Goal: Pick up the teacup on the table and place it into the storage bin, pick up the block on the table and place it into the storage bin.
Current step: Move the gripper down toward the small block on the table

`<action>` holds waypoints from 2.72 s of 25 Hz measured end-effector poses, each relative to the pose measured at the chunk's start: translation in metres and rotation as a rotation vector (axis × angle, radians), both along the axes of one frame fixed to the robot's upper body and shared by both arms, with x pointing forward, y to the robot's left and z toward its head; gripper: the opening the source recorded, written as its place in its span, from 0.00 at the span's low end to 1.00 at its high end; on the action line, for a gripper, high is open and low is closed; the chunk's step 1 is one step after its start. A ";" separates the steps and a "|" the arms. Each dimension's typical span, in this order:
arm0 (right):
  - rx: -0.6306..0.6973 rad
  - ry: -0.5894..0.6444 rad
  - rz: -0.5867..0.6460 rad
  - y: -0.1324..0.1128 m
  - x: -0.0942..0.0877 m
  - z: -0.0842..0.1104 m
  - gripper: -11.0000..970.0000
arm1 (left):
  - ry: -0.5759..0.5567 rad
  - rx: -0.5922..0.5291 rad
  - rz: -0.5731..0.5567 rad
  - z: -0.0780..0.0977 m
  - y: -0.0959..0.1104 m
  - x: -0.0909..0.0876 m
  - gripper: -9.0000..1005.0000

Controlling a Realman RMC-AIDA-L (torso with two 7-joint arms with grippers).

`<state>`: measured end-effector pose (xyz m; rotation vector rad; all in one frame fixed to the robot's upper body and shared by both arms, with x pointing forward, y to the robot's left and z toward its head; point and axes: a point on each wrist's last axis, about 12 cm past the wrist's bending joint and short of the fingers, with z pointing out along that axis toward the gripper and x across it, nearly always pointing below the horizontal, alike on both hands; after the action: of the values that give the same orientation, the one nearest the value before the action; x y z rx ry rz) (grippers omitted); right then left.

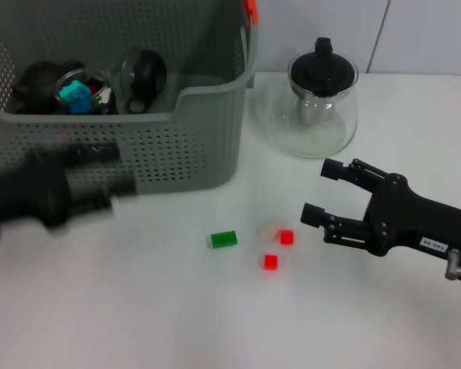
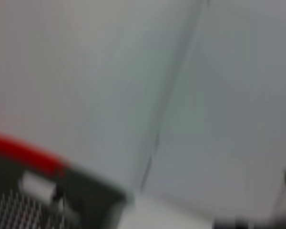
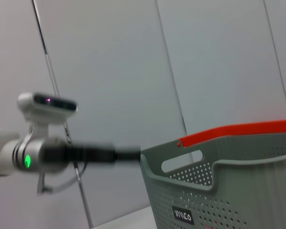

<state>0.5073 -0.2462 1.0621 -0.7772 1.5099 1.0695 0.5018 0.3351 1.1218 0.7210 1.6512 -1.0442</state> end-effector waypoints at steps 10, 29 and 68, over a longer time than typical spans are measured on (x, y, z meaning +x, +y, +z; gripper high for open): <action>-0.058 0.041 0.056 -0.006 0.002 0.004 0.95 | -0.082 0.206 -0.077 -0.065 -0.031 -0.030 0.78; -1.125 0.418 0.210 0.058 0.082 0.145 0.80 | -0.046 0.215 -0.104 -0.066 -0.023 -0.037 0.75; -1.094 0.464 -0.113 0.174 0.096 0.057 0.70 | -0.049 0.161 0.007 -0.068 -0.016 -0.041 0.75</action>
<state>0.6036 -0.0727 1.1188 -1.1845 2.5433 0.2499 0.4607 0.3187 1.0539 0.8390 1.7077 -0.8894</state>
